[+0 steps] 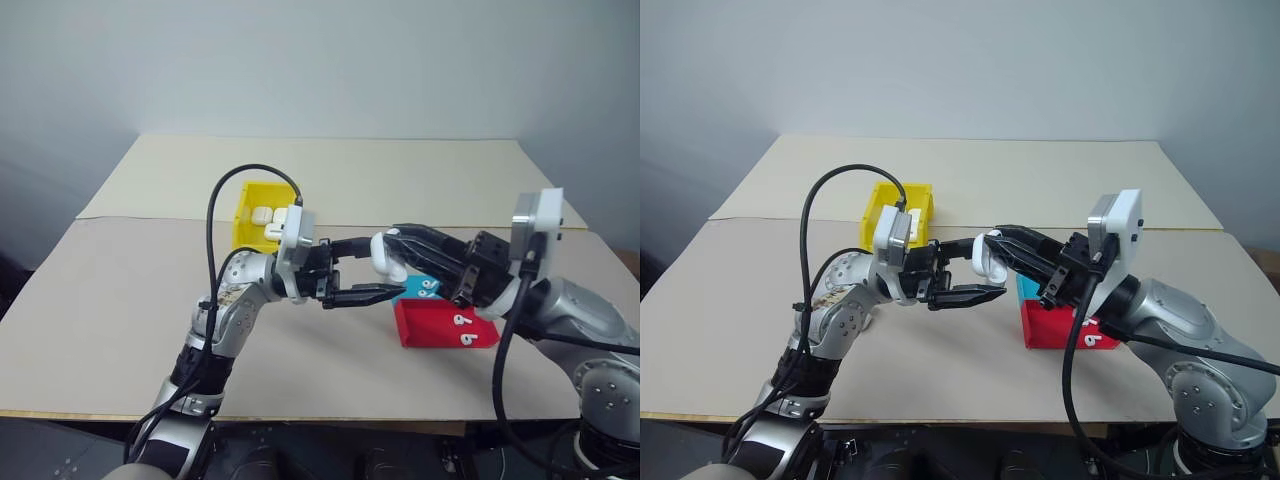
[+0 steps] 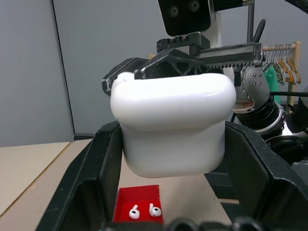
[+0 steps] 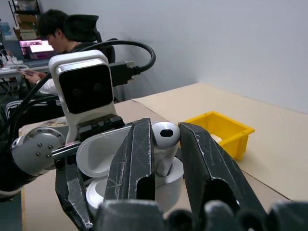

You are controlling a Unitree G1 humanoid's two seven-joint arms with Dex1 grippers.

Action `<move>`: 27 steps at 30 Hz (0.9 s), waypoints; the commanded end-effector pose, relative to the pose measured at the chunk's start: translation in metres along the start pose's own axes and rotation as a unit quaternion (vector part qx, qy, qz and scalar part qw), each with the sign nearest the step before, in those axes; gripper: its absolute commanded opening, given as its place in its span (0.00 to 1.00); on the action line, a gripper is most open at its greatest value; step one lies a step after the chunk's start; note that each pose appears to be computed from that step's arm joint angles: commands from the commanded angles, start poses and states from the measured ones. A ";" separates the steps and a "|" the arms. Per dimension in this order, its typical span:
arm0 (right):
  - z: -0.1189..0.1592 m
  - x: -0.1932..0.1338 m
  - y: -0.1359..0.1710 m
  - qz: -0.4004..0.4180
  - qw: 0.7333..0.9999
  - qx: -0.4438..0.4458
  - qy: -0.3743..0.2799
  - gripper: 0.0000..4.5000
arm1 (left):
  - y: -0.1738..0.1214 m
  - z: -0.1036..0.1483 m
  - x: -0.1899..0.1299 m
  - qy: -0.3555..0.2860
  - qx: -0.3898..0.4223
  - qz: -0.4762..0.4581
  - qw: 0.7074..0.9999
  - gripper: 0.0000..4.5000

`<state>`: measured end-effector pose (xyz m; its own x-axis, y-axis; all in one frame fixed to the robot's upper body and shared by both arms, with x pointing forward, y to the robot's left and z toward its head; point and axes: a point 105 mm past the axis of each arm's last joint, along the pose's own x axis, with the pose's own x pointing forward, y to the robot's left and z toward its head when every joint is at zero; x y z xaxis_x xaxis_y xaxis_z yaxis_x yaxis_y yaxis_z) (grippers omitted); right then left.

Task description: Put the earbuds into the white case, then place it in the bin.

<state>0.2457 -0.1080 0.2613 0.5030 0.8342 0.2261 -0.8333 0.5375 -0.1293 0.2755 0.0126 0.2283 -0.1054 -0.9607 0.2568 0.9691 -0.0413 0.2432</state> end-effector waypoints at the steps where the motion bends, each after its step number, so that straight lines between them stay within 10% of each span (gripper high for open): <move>1: -0.007 -0.003 0.010 0.030 0.999 -0.018 0.017 0.13 | 0.000 0.019 0.004 -0.021 0.040 -0.001 0.999 0.63; 11: -0.007 -0.007 0.006 0.035 0.999 -0.025 0.022 0.90 | 0.006 0.021 0.001 -0.017 0.052 0.010 0.998 0.63; 19: 0.018 -0.008 -0.034 -0.015 0.997 -0.069 0.032 0.90 | 0.010 0.018 -0.022 0.017 0.063 0.033 0.997 0.63; 23: -0.003 -0.004 -0.066 -0.019 0.969 -0.159 0.190 0.90 | 0.010 0.017 -0.034 0.032 0.065 0.043 0.996 0.63; 27: -0.049 -0.013 -0.104 0.012 0.872 -0.304 0.384 0.90 | 0.006 0.015 -0.037 0.035 0.064 0.044 0.996 0.63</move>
<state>0.3270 -0.1605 0.2375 0.6820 0.6314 -0.3690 -0.6972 0.4089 -0.5889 0.2900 0.0528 0.2231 0.0316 -0.9811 0.1911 0.9550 0.0860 0.2839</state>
